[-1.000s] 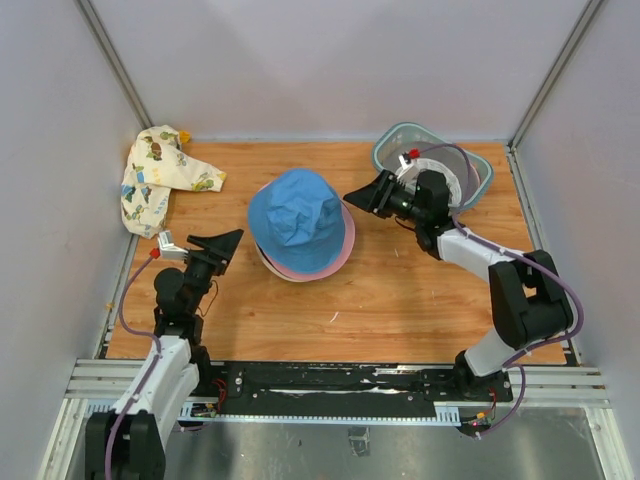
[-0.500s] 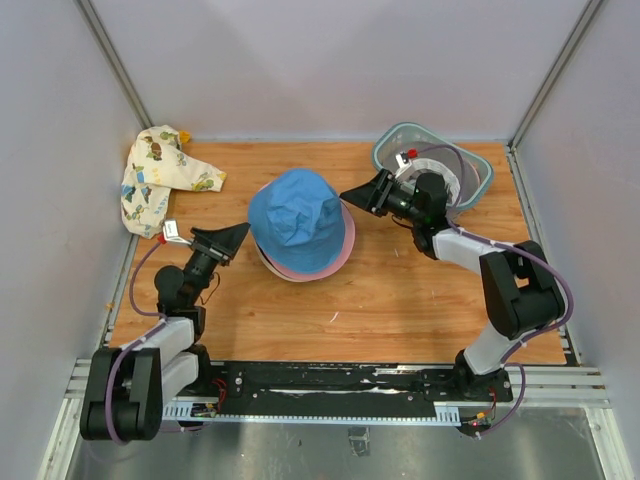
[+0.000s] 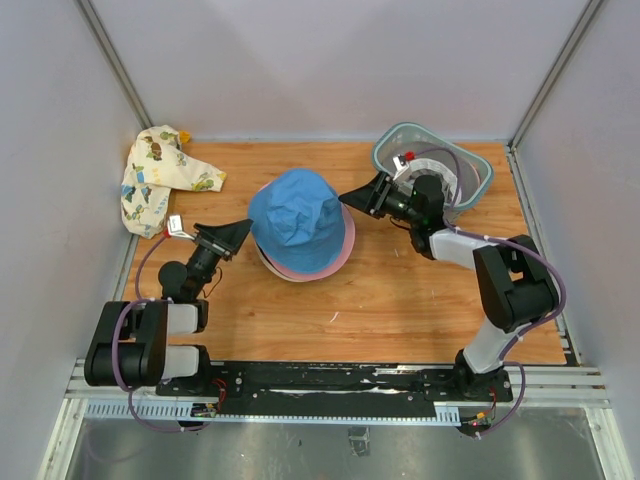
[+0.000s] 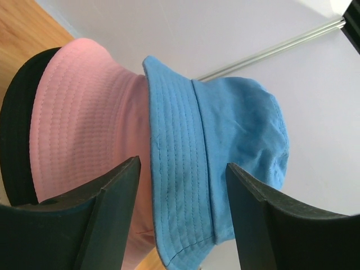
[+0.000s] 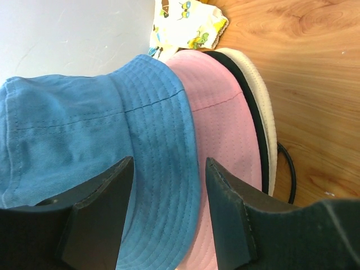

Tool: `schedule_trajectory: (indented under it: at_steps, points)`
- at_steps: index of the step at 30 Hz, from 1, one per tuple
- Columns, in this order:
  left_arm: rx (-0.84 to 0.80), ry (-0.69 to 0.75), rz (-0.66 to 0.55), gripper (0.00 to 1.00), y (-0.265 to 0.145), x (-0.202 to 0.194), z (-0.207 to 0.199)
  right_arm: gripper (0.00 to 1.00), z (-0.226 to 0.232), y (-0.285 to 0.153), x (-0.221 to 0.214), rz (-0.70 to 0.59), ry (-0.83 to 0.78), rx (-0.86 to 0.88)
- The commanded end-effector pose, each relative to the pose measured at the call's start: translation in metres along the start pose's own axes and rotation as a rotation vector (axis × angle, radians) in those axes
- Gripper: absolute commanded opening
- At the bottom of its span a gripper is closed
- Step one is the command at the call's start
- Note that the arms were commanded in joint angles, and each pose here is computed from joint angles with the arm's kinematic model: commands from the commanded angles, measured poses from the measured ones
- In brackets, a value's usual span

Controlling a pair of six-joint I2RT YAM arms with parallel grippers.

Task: Stack the hats
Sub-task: Stack the hat on the hat.

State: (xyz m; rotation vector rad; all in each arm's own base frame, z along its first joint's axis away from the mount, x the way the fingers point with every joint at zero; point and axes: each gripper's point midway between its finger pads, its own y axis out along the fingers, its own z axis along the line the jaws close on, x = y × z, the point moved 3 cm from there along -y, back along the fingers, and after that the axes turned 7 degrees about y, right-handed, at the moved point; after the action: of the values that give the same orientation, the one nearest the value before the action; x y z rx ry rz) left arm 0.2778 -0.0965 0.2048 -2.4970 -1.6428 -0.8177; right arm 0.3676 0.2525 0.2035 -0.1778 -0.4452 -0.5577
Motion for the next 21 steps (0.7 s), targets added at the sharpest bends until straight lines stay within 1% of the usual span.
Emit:
schedule_trajectory:
  at_steps: [1, 4, 9, 11, 15, 17, 20, 21]
  points:
    - [-0.103, 0.041, -0.017, 0.64, 0.004, 0.007, -0.017, 0.55, -0.005, -0.001, 0.005, -0.012, 0.005, 0.027]
    - [-0.103, 0.017, -0.004, 0.55, 0.004, 0.004, -0.011, 0.55, -0.008, 0.001, 0.004, -0.011, 0.015, 0.033]
    - [-0.122, 0.002, 0.008, 0.28, 0.004, 0.000, -0.008, 0.55, -0.013, 0.003, 0.002, -0.008, 0.026, 0.038]
    - [-0.121, -0.001, 0.012, 0.20, 0.003, -0.001, -0.006, 0.55, -0.014, 0.004, 0.002, -0.008, 0.036, 0.046]
    - [-0.113, 0.003, 0.011, 0.15, 0.001, -0.003, -0.003, 0.55, -0.016, 0.007, 0.000, -0.003, 0.047, 0.060]
    - [-0.110, 0.003, 0.013, 0.13, 0.000, -0.003, -0.003, 0.55, -0.015, 0.009, -0.001, 0.001, 0.046, 0.066]
    - [-0.111, 0.003, 0.009, 0.14, -0.003, -0.004, -0.005, 0.54, -0.016, 0.010, -0.004, 0.008, 0.050, 0.071]
    - [-0.108, 0.002, 0.004, 0.17, -0.004, -0.004, -0.005, 0.54, -0.016, 0.010, -0.004, 0.008, 0.052, 0.073]
